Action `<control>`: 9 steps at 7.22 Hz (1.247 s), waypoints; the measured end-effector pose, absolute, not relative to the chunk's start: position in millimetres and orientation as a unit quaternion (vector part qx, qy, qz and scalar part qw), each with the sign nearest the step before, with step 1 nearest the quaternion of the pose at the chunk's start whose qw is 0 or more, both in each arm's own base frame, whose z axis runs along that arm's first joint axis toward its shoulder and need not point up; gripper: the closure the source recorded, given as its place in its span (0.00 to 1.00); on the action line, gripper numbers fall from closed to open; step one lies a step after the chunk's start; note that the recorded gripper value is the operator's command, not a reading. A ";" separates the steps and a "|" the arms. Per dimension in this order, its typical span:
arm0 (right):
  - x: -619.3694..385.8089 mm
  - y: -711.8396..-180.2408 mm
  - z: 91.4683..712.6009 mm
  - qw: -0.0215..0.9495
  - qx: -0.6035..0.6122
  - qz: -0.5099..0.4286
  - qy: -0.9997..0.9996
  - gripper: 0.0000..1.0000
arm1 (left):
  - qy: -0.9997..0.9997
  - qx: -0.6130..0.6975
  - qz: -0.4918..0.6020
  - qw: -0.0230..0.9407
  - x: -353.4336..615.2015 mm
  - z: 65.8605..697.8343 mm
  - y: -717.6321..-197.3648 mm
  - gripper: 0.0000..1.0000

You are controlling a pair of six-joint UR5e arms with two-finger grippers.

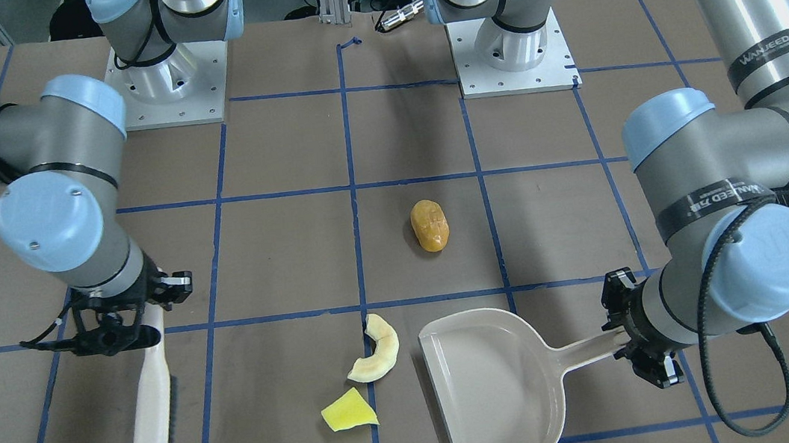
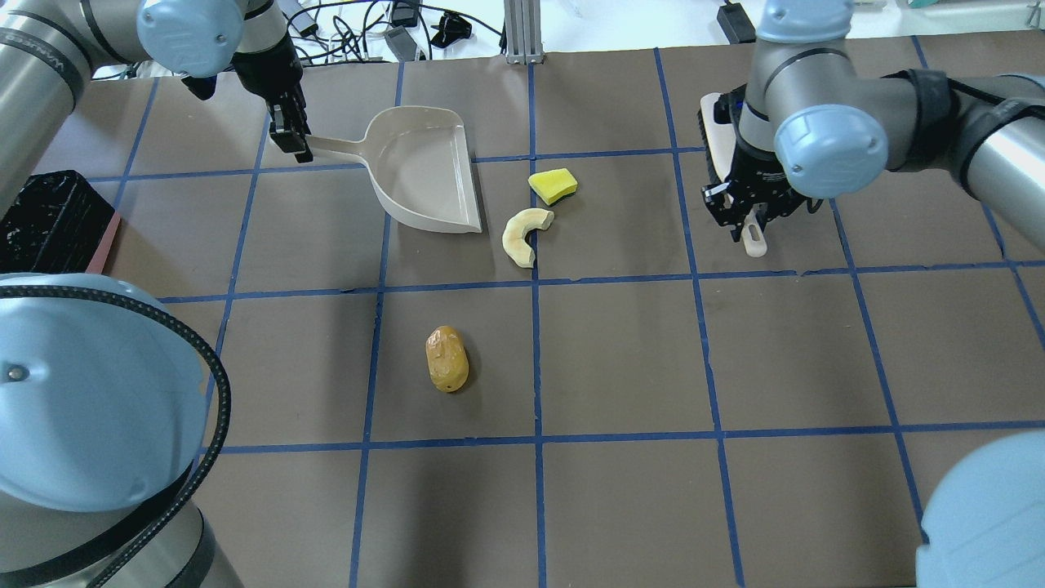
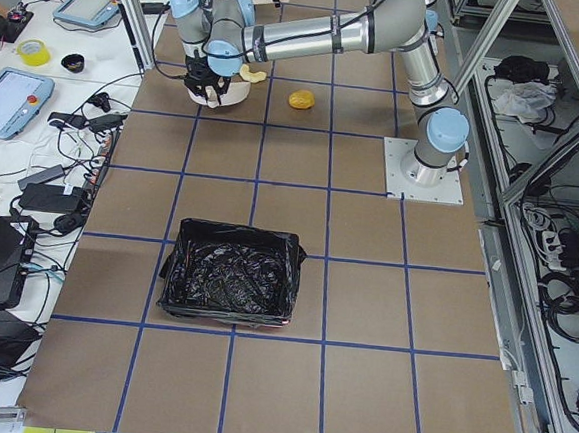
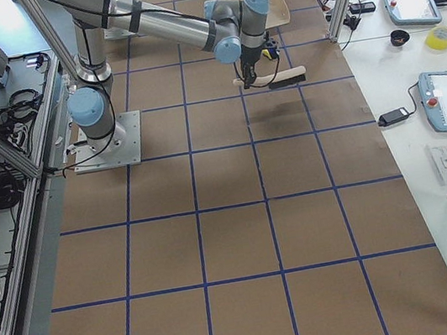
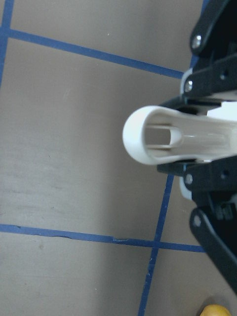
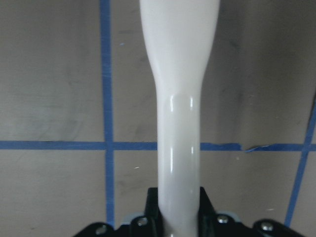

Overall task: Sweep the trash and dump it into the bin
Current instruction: 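Lift the brush with the right gripper and move it toward the banana peel, then sweep the banana peel and sponge into the dustpan with the right gripper's brush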

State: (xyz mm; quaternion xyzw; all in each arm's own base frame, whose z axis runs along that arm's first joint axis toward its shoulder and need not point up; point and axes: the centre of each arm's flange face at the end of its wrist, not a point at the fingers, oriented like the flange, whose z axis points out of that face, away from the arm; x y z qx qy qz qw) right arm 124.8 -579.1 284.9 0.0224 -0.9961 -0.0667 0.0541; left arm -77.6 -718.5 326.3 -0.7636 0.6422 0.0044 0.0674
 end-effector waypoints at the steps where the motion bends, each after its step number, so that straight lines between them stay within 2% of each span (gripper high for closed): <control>1: 158.4 -571.5 284.5 0.048 0.018 -0.069 -0.996 0.94 | 0.646 -0.760 -0.001 0.075 -86.6 325.9 -715.9 1.00; 6: 236.7 -545.0 257.6 0.030 -0.010 -0.099 -0.995 0.94 | 0.696 -0.707 0.031 0.119 -117.0 283.6 -679.0 1.00; 9: 279.9 -531.1 245.3 0.009 -0.035 -0.110 -0.993 0.94 | 0.694 -0.714 0.016 0.095 -118.8 285.2 -683.8 1.00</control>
